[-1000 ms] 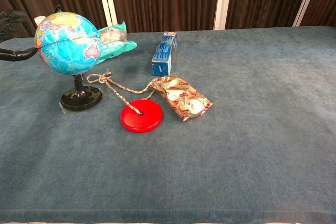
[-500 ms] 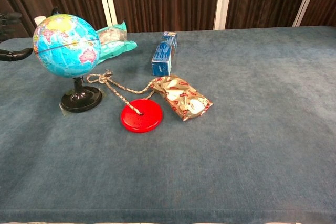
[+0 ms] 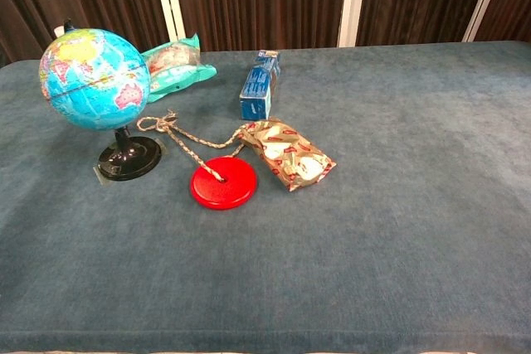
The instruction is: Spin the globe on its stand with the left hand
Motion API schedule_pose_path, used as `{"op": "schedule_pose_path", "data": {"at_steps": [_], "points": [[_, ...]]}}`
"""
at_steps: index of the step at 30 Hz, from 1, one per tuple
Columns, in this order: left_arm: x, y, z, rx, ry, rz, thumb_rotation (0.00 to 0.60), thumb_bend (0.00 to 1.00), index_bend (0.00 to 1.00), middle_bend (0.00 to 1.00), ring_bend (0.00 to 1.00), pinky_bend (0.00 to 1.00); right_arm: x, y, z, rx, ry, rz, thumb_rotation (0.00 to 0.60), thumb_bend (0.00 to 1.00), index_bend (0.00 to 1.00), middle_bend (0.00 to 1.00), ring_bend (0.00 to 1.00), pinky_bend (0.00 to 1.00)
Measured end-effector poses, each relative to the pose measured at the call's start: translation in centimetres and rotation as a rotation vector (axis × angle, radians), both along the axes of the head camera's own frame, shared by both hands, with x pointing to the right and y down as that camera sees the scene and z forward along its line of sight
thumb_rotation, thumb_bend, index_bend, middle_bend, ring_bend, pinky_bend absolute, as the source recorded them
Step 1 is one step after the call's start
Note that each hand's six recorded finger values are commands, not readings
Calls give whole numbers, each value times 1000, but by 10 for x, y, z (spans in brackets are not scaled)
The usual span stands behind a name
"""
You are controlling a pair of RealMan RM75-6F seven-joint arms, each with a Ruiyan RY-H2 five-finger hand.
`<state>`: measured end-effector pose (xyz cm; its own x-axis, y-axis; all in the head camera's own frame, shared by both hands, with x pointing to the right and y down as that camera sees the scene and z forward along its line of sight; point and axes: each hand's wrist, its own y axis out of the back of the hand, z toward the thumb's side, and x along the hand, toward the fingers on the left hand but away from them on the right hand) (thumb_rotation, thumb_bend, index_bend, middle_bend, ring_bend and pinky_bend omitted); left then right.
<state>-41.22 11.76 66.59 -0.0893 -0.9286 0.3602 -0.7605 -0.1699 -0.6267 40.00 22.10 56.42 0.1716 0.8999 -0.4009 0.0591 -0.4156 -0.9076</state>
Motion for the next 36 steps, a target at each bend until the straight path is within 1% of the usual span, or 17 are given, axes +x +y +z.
{"op": "schedule_pose_path", "data": {"at_steps": [2, 5, 7, 9, 11, 14, 16, 18, 22, 25, 30, 36], "points": [[-4, 0, -6, 21, 26, -15, 571, 398, 0, 0, 0, 38, 0, 0, 0, -1, 0, -2, 600, 65, 0, 0, 0, 0], [-5, 2, -17, 50, 93, -31, 569, 382, 0, 0, 0, 38, -1, 0, 1, -3, 1, -4, 600, 65, 0, 0, 0, 0], [-6, 3, -25, 64, 126, -33, 556, 360, 0, 0, 0, 38, -1, 0, 1, -4, 1, -5, 600, 65, 0, 0, 0, 0], [-1, 5, -30, 69, 166, -24, 524, 334, 0, 0, 0, 37, -2, 1, 2, -7, 2, -8, 600, 65, 0, 0, 0, 0], [7, 7, -36, 76, 198, 4, 506, 329, 0, 0, 0, 35, -3, 1, 3, -9, 0, -10, 600, 65, 0, 0, 0, 0], [34, 12, -43, 77, 220, 100, 499, 328, 0, 0, 0, 34, -3, 0, 2, -7, -3, -7, 600, 65, 0, 0, 0, 0], [49, 16, -46, 70, 203, 161, 493, 326, 0, 0, 0, 34, -2, 0, 1, -3, -6, -4, 600, 65, 0, 0, 0, 0], [60, 18, -46, 62, 170, 202, 463, 303, 0, 0, 0, 32, -1, -1, 0, -1, -7, -2, 600, 65, 0, 0, 0, 0], [80, 17, -41, 51, 116, 254, 432, 272, 0, 0, 0, 26, 1, 0, -2, 0, -9, -1, 600, 65, 0, 0, 0, 0], [89, 14, -33, 44, 63, 271, 417, 268, 0, 0, 0, 25, 2, 0, -4, 5, -11, 4, 600, 65, 0, 0, 0, 0], [95, 9, -17, 48, -58, 280, 421, 266, 0, 0, 0, 21, 5, -1, -6, 10, -14, 12, 600, 65, 0, 0, 0, 0], [96, 3, -7, 46, -104, 268, 416, 267, 0, 0, 0, 20, 5, -1, -6, 8, -15, 11, 600, 65, 0, 0, 0, 0]]}}
